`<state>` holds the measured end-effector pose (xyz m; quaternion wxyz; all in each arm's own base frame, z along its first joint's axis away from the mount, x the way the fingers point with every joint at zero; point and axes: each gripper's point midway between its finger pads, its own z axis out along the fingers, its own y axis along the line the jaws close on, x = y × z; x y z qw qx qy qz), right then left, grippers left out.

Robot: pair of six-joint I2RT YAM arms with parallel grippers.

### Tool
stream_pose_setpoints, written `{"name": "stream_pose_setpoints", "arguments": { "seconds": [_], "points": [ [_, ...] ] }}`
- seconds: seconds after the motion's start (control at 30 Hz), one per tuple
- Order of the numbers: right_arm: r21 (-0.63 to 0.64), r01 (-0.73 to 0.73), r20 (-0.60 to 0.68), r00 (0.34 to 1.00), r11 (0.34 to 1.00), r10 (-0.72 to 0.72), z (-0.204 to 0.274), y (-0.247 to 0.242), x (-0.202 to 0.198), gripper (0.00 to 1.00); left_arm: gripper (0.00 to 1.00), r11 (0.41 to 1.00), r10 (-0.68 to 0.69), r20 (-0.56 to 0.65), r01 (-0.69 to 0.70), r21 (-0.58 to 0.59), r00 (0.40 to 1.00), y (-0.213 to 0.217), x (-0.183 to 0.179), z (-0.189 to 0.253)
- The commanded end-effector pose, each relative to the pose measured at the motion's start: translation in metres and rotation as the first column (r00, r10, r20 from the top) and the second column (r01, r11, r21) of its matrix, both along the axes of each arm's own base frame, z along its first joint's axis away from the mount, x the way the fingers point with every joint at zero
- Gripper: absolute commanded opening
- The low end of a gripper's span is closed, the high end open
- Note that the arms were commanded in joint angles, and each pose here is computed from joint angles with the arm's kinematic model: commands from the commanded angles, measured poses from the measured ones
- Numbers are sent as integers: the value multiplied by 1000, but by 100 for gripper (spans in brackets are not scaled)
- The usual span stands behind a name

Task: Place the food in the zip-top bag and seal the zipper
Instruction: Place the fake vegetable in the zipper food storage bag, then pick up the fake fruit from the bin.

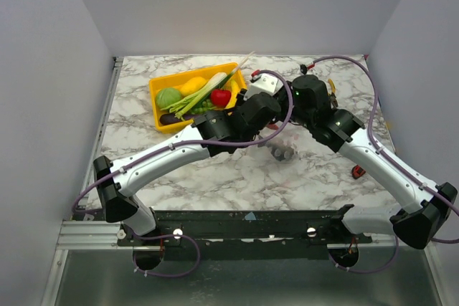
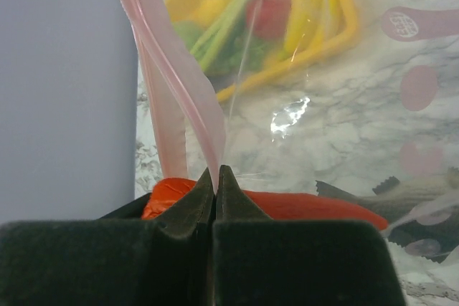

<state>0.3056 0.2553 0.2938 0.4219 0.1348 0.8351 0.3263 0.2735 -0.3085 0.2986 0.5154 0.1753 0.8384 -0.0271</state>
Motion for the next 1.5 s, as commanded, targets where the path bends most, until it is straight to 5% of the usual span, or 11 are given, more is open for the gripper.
{"name": "stream_pose_setpoints", "arguments": {
  "seconds": [0.0,0.07,0.37,0.53,1.0,1.23,1.47],
  "points": [
    [74,15,35,999,997,-18,17,1,2,1,0,992,-88,-99,78,-97,991,-26,-16,-7],
    [72,16,31,999,997,-19,14,0,1,1,0,987,-114,-107,101,-124,988,-32,-17,-8],
    [30,37,32,999,999,-38,5,-9,0,1,53,946,-221,-154,174,-274,963,-26,-26,-11],
    [8,52,40,998,999,-53,5,-15,-1,1,71,896,-309,-115,248,-369,944,-20,-36,6],
    [-32,-1,66,998,999,3,4,-17,-9,1,78,785,-319,-77,218,-580,945,32,-23,19],
    [-55,12,80,997,998,-7,3,-25,-12,1,79,774,-167,-99,68,-629,981,74,13,0],
    [-58,18,92,996,998,-12,6,-29,-14,1,79,647,-83,-231,-124,-753,970,100,66,-35]
  ]
}}
